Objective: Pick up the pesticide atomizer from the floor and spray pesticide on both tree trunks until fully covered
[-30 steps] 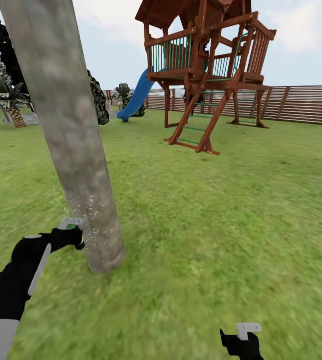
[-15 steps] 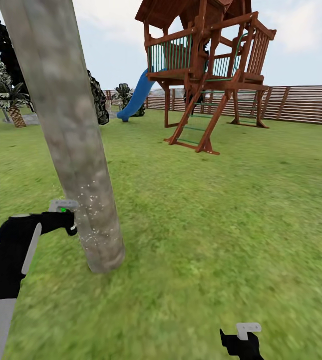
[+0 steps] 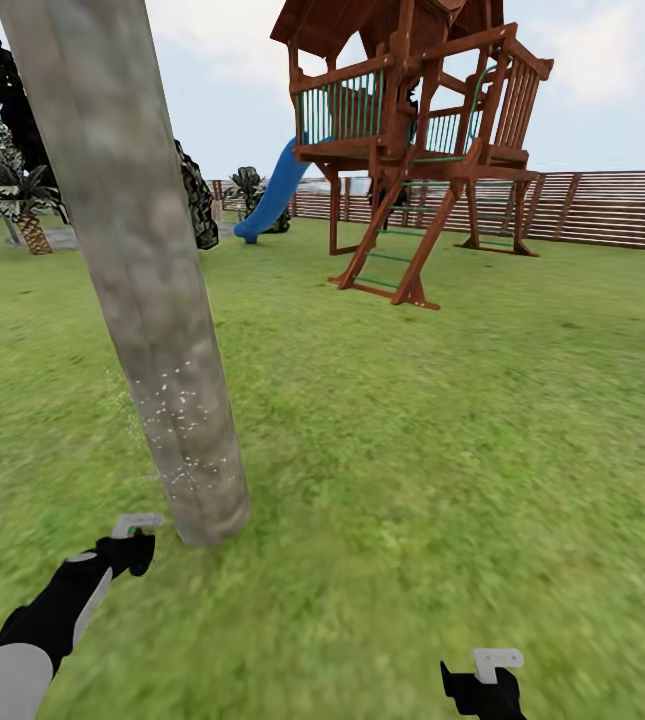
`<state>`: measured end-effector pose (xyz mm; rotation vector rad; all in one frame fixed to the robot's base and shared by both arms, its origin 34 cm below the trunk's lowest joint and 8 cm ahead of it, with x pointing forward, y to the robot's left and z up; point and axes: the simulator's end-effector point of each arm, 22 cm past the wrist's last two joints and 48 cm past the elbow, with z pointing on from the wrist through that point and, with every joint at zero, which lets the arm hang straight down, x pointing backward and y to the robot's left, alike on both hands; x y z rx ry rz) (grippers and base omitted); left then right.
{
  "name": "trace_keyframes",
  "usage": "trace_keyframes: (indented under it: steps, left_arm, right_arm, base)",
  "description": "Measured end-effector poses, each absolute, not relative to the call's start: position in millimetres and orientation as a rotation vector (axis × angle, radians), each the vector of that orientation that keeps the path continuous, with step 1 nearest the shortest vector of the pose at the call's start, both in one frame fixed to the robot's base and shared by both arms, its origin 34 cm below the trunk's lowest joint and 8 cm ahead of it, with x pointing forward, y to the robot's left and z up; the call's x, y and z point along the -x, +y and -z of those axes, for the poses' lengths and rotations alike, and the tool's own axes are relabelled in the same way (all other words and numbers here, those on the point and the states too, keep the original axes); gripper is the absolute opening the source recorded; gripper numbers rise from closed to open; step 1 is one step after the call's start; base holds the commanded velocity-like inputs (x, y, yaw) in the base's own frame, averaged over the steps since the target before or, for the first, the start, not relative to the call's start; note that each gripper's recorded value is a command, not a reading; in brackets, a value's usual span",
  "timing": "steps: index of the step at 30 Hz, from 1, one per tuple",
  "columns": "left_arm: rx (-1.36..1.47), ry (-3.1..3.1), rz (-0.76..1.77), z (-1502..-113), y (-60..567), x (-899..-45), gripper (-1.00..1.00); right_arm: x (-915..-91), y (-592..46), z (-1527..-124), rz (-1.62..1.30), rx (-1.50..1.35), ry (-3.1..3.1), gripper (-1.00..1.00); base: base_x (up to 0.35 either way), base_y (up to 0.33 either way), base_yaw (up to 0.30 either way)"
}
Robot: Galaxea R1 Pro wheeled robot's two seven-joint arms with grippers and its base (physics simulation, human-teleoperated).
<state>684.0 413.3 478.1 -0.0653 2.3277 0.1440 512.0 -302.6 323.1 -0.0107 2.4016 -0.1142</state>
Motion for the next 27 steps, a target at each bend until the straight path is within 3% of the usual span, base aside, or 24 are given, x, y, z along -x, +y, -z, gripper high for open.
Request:
trace_keyframes:
  steps: [6,10,19,27]
  left_arm:
    - [0.056,2.331,-0.134,-472.3,405.6,-682.2,-1.0]
    - [0.063,2.336,-0.127,-470.5,403.8,-681.2,-1.0]
    - [0.065,2.336,-0.118,-469.5,399.7,-681.5,-1.0]
    - [0.066,2.337,-0.114,-469.1,398.2,-681.5,-1.0]
  right_arm:
    - [-511.9,-302.5,-323.2,0.114,0.009,2.401,1.0]
    - [-511.9,-302.9,-323.2,0.115,0.007,2.401,1.0]
    - [-512.0,-302.9,-323.3,0.115,0.007,2.401,1.0]
    - [-511.9,-302.8,-323.2,0.115,0.008,2.401,1.0]
  base:
    - [0.016,-0.026,0.0]
    - [0.091,-0.241,0.078]
    - [0.011,-0.269,0.261]
    - [0.097,-0.269,0.02]
